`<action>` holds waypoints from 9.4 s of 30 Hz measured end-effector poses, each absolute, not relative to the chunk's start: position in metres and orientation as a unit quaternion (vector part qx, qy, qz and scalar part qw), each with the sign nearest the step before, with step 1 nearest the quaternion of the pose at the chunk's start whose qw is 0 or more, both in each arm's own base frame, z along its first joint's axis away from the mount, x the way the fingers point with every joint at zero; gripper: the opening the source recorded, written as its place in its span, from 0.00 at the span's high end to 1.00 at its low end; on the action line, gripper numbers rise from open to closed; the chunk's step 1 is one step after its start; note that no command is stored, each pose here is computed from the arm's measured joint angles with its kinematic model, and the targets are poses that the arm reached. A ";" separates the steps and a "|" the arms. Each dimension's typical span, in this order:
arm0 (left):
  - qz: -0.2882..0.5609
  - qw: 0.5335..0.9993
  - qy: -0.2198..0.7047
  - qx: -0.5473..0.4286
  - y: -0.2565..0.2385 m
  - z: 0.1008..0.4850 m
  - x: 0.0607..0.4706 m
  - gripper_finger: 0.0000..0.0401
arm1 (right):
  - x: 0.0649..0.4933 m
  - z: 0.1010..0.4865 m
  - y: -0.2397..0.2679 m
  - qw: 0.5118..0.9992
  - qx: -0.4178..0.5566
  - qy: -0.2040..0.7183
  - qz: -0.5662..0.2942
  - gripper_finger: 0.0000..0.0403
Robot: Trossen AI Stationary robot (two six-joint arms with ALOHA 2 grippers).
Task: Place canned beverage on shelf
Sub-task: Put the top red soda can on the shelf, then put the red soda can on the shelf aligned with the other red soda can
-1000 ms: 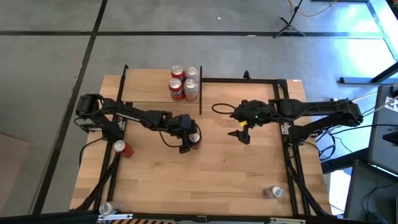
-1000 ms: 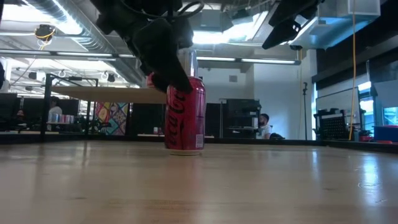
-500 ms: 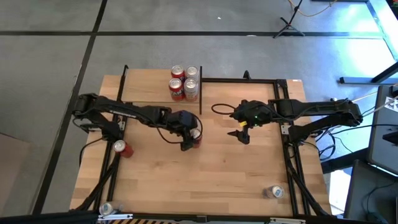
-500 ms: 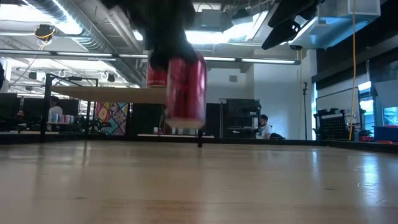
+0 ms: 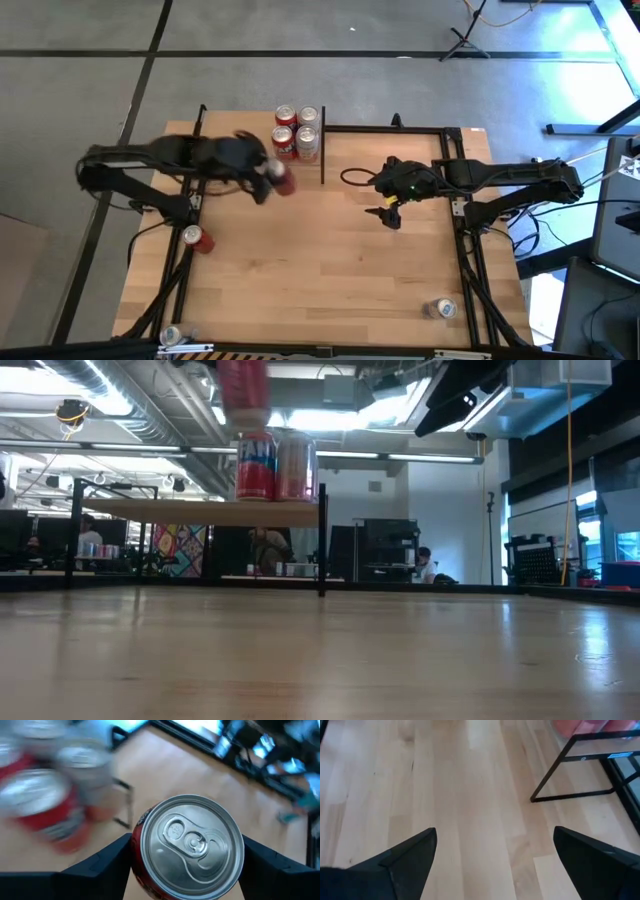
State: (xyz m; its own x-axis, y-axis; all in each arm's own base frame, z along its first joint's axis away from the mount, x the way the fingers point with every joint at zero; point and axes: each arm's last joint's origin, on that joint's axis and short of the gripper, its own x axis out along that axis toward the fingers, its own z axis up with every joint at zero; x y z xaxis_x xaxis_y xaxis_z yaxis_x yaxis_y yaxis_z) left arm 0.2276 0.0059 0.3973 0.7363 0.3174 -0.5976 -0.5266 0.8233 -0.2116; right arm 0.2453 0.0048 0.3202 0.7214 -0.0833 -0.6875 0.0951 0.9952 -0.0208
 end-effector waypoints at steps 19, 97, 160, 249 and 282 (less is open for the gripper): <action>0.430 0.811 0.332 -0.218 0.118 0.388 0.174 0.31 | 0.250 0.325 0.003 0.939 0.014 0.334 -0.085 0.03; 0.253 0.830 0.428 -0.254 0.050 0.411 0.154 0.09 | 0.250 0.325 0.003 0.937 0.058 0.331 -0.099 0.03; 0.203 0.575 0.759 -0.227 -0.060 0.235 0.109 0.10 | 0.255 0.322 0.004 0.939 0.020 0.338 -0.068 0.03; 0.132 0.915 0.356 -0.137 -0.004 0.442 0.241 0.42 | 0.319 0.355 -0.001 0.998 0.053 0.006 0.019 1.00; 0.143 0.924 0.327 -0.135 -0.003 0.446 0.244 0.45 | 0.333 0.334 -0.001 0.996 0.065 0.052 0.020 1.00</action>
State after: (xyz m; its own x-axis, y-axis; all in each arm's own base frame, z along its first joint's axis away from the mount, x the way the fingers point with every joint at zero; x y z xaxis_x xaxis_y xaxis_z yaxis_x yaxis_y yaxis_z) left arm 0.2438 -0.0031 0.4461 0.7456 0.1755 -0.6429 -0.3518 0.9230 -0.1559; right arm 0.3329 -0.0008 0.3339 0.9938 0.0464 -0.1015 -0.0329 0.9909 0.1309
